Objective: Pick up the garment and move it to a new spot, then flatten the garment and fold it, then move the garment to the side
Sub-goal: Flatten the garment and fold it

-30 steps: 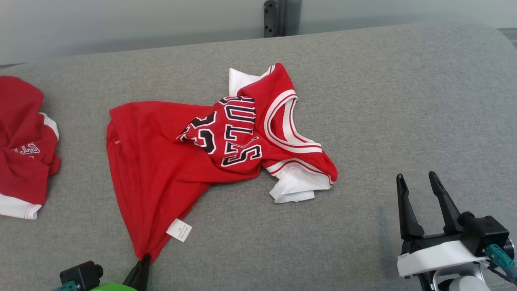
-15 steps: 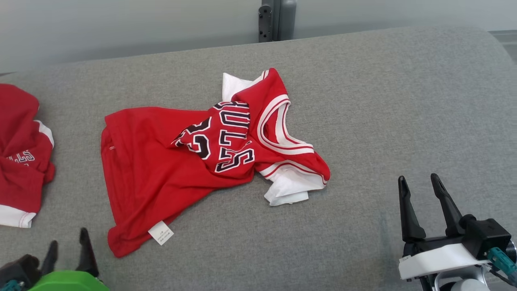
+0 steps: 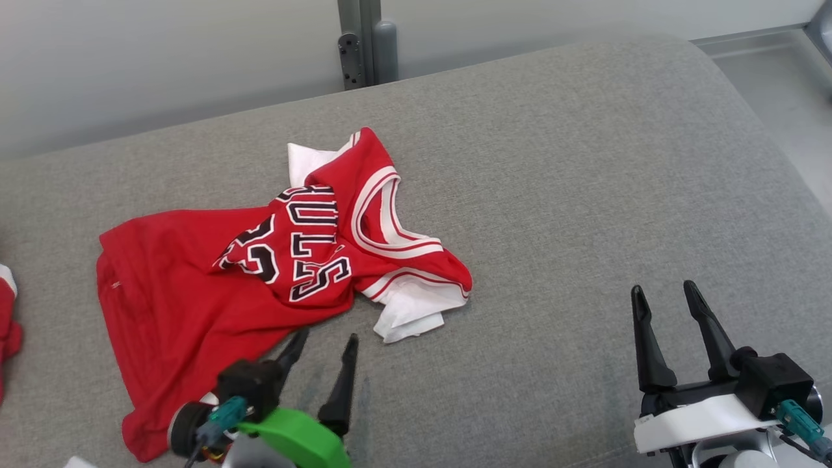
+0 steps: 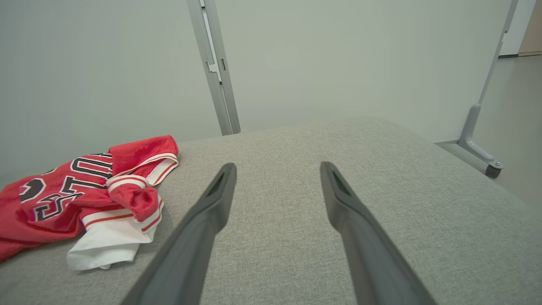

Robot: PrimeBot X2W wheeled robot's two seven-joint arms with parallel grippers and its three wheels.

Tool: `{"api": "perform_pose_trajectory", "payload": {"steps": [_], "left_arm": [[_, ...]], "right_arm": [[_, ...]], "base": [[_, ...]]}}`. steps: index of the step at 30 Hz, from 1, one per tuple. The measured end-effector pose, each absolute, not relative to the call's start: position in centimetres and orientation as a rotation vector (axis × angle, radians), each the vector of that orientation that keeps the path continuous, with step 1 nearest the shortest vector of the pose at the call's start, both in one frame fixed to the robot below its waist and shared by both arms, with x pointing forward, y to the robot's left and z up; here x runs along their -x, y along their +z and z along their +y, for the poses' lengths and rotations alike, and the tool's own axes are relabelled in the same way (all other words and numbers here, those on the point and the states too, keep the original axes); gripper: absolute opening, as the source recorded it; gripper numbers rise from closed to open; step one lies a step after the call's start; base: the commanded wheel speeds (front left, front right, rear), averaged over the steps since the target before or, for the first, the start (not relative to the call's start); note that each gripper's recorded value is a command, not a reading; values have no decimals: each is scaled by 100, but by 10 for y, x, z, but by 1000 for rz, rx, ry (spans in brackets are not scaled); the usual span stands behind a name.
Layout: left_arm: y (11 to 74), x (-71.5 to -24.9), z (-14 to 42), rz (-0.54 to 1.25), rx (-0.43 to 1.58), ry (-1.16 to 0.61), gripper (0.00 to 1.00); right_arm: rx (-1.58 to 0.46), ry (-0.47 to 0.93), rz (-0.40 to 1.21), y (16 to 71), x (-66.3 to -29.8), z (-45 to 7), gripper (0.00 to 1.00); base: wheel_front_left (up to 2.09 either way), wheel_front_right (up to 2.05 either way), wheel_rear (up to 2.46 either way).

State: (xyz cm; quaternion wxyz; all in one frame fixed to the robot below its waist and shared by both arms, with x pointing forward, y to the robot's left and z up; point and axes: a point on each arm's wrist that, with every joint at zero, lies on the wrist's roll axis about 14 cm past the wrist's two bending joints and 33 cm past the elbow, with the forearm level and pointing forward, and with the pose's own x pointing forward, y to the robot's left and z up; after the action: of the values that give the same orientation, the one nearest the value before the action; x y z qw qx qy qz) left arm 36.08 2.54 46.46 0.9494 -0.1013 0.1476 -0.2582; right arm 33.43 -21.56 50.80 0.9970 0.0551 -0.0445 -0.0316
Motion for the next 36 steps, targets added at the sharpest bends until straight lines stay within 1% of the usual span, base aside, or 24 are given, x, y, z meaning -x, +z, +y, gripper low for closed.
{"api": "perform_pose_trajectory", "payload": {"steps": [4,6,10,14,17,25,26,27,28,29,33,36], "left_arm": [[460,-356,-37,361,207,-700,100],[461,-358,-60,367,204,-756,100],[445,-353,-94,443,154,-848,100],[431,-358,-111,486,119,-869,100],[424,-359,-122,525,135,-868,100],[407,-382,-127,576,141,-776,100],[406,-384,-127,578,142,-773,85],[406,-385,-128,579,147,-771,49],[405,-386,-128,585,161,-768,22],[405,-387,-129,584,167,-769,0],[418,-389,-140,569,247,-799,0],[448,-394,-156,522,352,-843,0]], "right_arm": [[-115,-96,-96,510,-329,-224,100],[-112,-119,-93,510,-325,-230,100],[-117,-163,-85,507,-316,-241,100],[-128,-210,-88,508,-309,-253,100],[-131,-243,-84,507,-302,-261,100],[-140,-293,-74,505,-291,-272,100],[-140,-297,-73,504,-290,-273,100],[-140,-301,-72,504,-289,-274,100],[-141,-304,-71,504,-289,-274,100],[-143,-306,-70,503,-289,-275,100],[-142,-313,-68,503,-288,-276,100],[-142,-316,-69,503,-287,-277,100]], "base": [[0,0,0],[0,0,0],[0,0,0],[0,0,0],[0,0,0],[0,0,0],[0,0,0],[0,0,0],[0,0,0],[0,0,0],[0,0,0],[0,0,0]]}}
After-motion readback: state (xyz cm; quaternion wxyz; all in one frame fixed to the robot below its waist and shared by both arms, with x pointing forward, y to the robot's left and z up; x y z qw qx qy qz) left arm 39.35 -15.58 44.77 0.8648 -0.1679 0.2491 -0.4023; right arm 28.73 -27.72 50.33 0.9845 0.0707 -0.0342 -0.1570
